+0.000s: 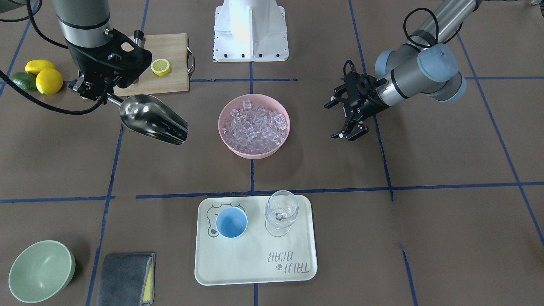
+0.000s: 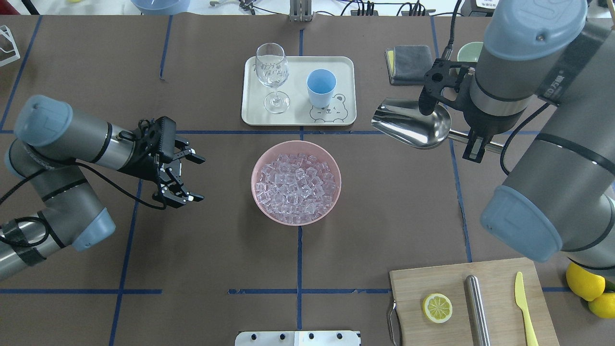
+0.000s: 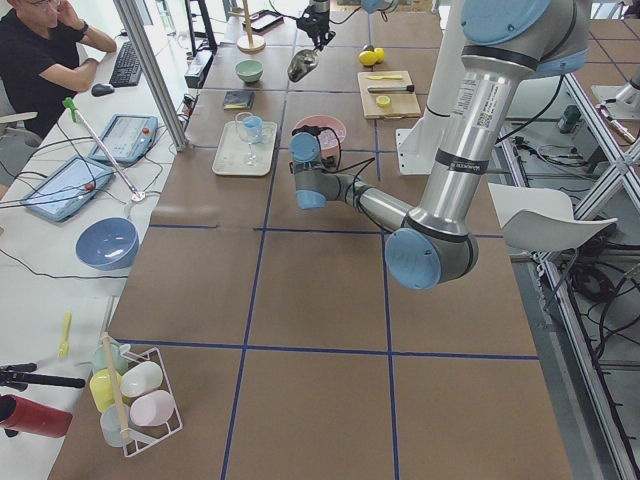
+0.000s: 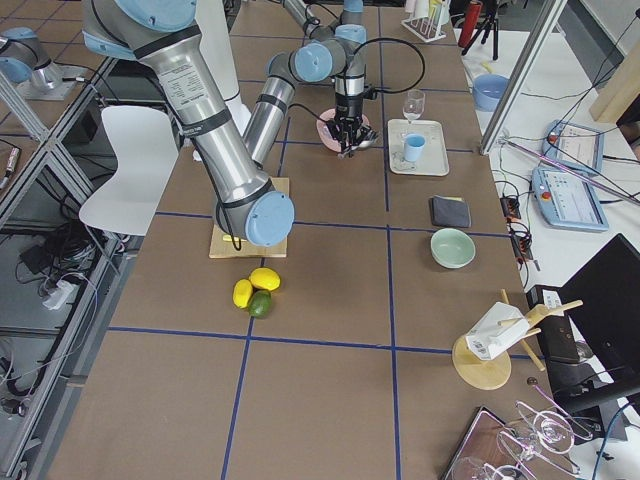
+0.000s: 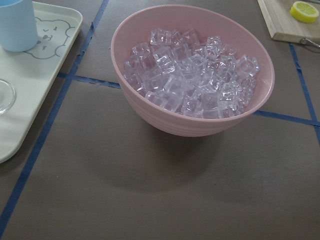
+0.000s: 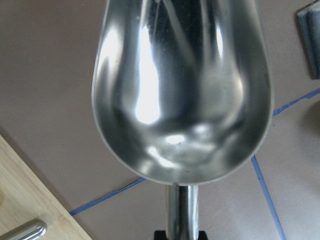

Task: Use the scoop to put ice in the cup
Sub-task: 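Lift the scoop toward the pink bowl while the left gripper approaches it, then swing the right arm over and lower the scoop into the pink bowl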

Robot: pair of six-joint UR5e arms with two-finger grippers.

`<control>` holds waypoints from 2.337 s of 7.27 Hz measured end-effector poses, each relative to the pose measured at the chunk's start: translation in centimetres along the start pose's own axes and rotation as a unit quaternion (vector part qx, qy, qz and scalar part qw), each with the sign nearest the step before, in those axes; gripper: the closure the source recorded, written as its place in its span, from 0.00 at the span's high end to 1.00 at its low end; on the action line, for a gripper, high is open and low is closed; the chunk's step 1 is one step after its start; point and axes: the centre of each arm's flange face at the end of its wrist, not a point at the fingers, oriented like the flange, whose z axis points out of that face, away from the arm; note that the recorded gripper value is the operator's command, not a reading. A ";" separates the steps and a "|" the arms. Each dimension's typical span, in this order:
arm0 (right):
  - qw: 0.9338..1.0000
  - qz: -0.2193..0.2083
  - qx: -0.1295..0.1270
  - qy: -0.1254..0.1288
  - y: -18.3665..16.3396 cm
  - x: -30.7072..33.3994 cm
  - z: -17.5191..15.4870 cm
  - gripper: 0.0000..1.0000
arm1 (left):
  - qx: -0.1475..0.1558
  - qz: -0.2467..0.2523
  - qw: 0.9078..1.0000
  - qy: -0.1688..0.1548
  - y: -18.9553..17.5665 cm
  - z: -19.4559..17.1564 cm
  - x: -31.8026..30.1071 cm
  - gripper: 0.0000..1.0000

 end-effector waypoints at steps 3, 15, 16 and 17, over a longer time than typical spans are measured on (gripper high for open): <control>0.998 -0.044 -0.038 -0.014 -2.0 -3.9 1.1 0.00 | 0.010 0.014 1.000 -0.013 -1.8 4.9 1.4 1.00; 0.946 -0.144 -0.290 0.017 -21.7 -10.4 -0.2 0.00 | 0.010 0.008 1.000 -0.015 -3.1 8.0 2.0 1.00; 0.941 -0.151 -0.301 0.020 -22.0 -10.5 0.3 0.00 | 0.010 0.008 1.000 -0.015 -3.0 8.0 1.9 1.00; 0.937 -0.159 -0.310 0.022 -22.1 -10.9 0.8 0.00 | 0.010 0.008 1.000 -0.015 -2.9 8.0 1.9 1.00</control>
